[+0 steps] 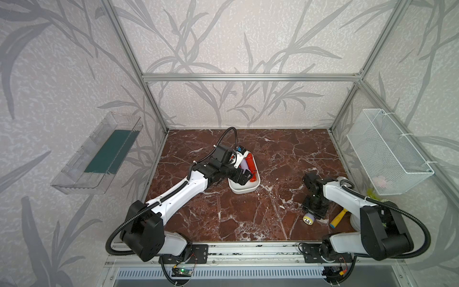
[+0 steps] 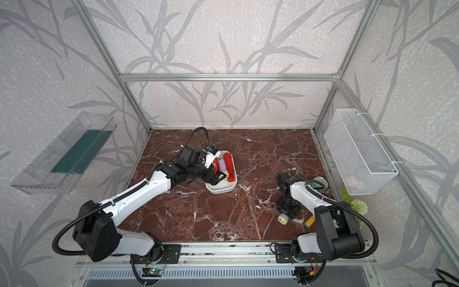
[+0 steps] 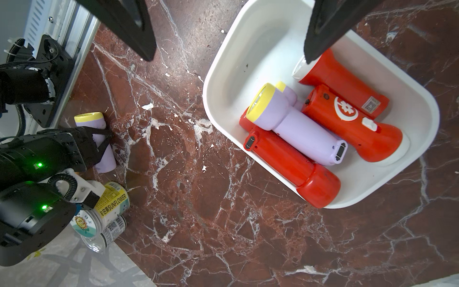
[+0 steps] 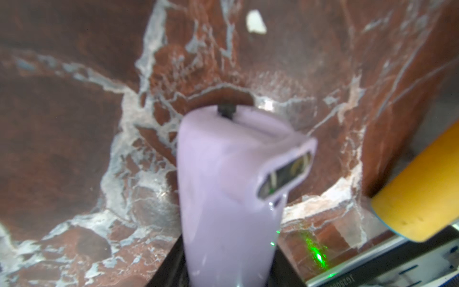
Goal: Put the flashlights into the storage boxes
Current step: Pick up the flashlight from the center of the board, then place the flashlight at the storage box.
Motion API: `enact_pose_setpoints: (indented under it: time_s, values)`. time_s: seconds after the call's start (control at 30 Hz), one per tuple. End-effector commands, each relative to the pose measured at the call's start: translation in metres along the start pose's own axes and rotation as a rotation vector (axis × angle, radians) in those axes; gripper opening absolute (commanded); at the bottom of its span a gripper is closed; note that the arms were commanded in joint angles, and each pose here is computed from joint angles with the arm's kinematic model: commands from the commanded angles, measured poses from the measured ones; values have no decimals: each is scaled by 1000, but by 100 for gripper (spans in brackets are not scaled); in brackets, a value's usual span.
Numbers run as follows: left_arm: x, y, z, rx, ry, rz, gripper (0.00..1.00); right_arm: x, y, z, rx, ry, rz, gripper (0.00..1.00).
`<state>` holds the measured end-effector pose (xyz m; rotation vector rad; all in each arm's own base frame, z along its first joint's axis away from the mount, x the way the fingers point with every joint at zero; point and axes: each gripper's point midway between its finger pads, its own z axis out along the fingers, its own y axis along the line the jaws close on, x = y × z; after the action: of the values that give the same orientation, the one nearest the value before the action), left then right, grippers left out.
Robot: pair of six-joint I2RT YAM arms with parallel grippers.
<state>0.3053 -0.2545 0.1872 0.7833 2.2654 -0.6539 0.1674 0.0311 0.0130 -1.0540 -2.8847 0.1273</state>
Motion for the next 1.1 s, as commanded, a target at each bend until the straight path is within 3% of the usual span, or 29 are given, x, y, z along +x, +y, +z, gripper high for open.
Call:
enact_pose_setpoints:
  time_s: [0.0,0.23,0.53,0.8,1.07]
  values:
    - [-9,2,-18,-32,-22,42,95,-4,13,-3,-34,-10,-6,44]
    - [-9,9,-27,-66,-25,44,95,-14,43,-17,-62,-42,-97,37]
    - [6,31,-44,-158,-27,-19,95,-28,105,-57,-100,-130,-298,38]
    - [17,49,-68,-276,-79,-87,95,-33,179,-108,-156,-243,-504,38]
    - [32,57,-85,-336,-93,-134,95,-15,257,-145,-235,-316,-718,38]
